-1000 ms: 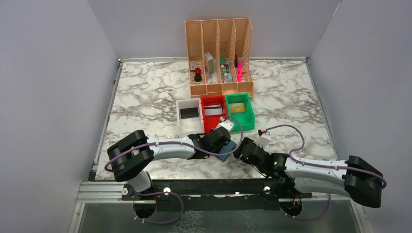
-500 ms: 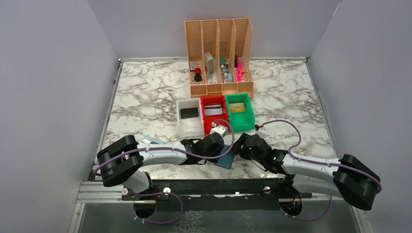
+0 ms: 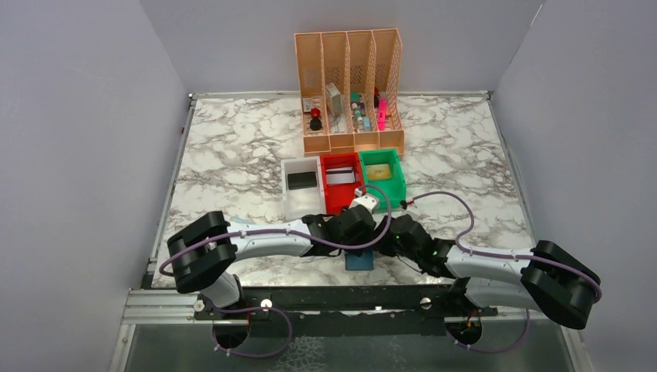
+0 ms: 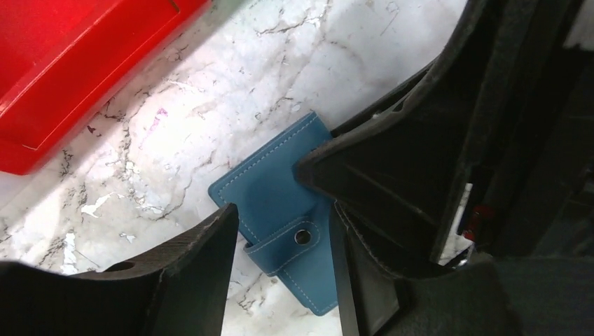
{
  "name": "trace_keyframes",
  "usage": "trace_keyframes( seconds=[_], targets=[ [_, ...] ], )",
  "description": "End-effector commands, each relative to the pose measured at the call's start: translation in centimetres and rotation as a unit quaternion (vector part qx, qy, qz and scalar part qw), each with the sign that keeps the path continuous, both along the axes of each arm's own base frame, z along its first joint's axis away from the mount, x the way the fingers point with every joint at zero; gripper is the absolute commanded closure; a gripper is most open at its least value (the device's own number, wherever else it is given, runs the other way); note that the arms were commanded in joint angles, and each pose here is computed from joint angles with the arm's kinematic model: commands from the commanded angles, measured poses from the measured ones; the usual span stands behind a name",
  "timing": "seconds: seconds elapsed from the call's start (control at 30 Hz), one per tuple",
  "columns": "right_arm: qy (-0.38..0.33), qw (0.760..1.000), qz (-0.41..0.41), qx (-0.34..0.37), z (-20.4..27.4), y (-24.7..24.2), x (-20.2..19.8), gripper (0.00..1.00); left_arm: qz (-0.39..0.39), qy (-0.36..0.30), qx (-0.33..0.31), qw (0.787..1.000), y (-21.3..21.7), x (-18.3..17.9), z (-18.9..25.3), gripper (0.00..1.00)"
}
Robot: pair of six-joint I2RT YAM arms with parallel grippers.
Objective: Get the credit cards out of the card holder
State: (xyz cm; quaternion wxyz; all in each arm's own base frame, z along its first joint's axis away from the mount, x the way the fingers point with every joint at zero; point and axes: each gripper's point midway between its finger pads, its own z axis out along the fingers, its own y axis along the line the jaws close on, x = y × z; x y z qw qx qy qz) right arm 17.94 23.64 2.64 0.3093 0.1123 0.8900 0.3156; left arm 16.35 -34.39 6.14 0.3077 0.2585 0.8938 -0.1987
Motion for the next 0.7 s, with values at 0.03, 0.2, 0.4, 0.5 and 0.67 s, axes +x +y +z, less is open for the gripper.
trace_keyframes(
  seconds=[0.03,0.2,0.4,0.5,0.67],
  targets=[
    [0.032,0.999,-0.002,-0.038,-2.5,-1.8,-1.4,0.6,-0.03,-0.006,0.074,0.997,0.4,-0.9,-2.2,0.46],
    [0.038,0.998,-0.011,-0.038,-2.8,-2.0,-1.4,0.6,-0.013,-0.005,0.121,0.993,1.6,-1.4,-3.2,0.46],
    [0.045,0.998,-0.017,-0.042,-3.1,-2.2,-1.4,0.6,-0.012,-0.007,0.143,0.99,1.8,-1.6,-3.5,0.51],
    [0.047,0.998,-0.021,-0.044,-3.2,-2.4,-1.5,0.61,-0.007,-0.01,0.154,0.988,2.2,-1.6,-3.4,0.67],
    [0.044,0.998,-0.022,-0.046,-3.3,-2.5,-1.5,0.69,0.0,-0.012,0.16,0.987,2.7,-1.6,-3.5,0.94]
  ],
)
